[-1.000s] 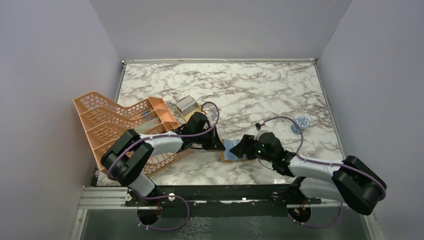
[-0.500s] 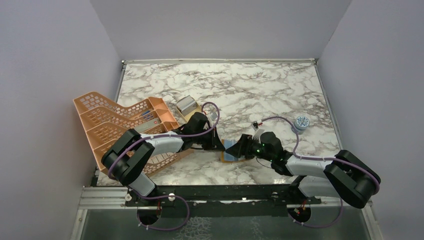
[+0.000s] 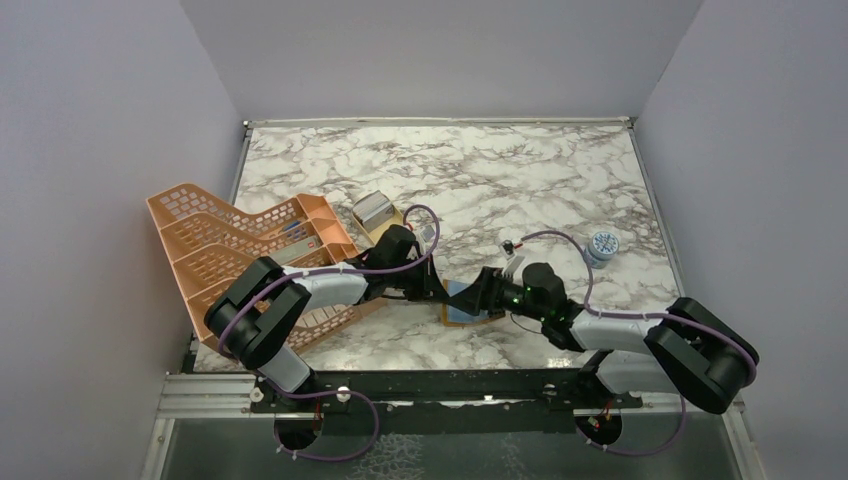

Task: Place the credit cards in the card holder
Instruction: Open the card holder at the center of the board.

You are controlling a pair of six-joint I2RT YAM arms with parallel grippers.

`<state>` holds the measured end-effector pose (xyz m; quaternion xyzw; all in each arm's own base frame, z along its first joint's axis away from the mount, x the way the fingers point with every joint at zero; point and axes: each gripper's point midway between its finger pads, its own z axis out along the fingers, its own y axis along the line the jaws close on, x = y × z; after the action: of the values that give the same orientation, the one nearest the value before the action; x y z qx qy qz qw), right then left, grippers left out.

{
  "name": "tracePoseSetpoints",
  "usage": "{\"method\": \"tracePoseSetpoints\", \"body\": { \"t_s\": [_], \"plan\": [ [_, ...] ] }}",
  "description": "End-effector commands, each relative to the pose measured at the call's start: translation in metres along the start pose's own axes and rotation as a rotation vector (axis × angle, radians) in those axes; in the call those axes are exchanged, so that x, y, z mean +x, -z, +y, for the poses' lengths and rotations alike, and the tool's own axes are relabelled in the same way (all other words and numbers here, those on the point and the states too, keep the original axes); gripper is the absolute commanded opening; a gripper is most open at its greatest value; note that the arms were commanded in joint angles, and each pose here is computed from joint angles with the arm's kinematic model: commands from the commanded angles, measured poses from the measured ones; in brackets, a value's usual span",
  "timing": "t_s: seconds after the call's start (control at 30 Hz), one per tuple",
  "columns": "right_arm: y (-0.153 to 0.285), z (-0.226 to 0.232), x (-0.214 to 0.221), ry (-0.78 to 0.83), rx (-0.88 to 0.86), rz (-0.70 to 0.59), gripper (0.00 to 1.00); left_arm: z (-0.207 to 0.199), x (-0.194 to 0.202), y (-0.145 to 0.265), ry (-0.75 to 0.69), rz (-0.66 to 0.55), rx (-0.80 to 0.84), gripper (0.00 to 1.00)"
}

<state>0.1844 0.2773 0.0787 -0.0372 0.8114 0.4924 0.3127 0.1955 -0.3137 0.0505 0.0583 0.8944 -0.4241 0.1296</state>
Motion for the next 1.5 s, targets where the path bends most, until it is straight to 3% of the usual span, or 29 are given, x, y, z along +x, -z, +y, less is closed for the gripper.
{"method": "tracePoseSetpoints", "body": {
  "t_s": [0.0,0.23,0.47,0.67,1.47],
  "plan": [
    [-0.006,0.01,-0.008,0.021,-0.049,-0.006,0.69,0.006,0.004,-0.003,-0.022,0.001,-0.019,0.0],
    [-0.004,0.014,-0.015,0.057,-0.017,0.01,0.67,0.009,0.004,-0.003,-0.022,0.003,-0.031,0.0],
    [0.024,-0.023,-0.025,0.107,0.344,0.073,0.66,0.009,0.0,-0.001,-0.032,-0.009,-0.046,0.0],
    [0.042,-0.043,-0.031,0.134,0.488,0.058,0.65,0.006,-0.003,-0.002,-0.028,-0.017,-0.042,0.0],
    [0.044,-0.067,-0.025,0.139,0.574,0.056,0.64,0.008,0.0,-0.004,-0.027,-0.006,-0.044,0.0]
  ]
}}
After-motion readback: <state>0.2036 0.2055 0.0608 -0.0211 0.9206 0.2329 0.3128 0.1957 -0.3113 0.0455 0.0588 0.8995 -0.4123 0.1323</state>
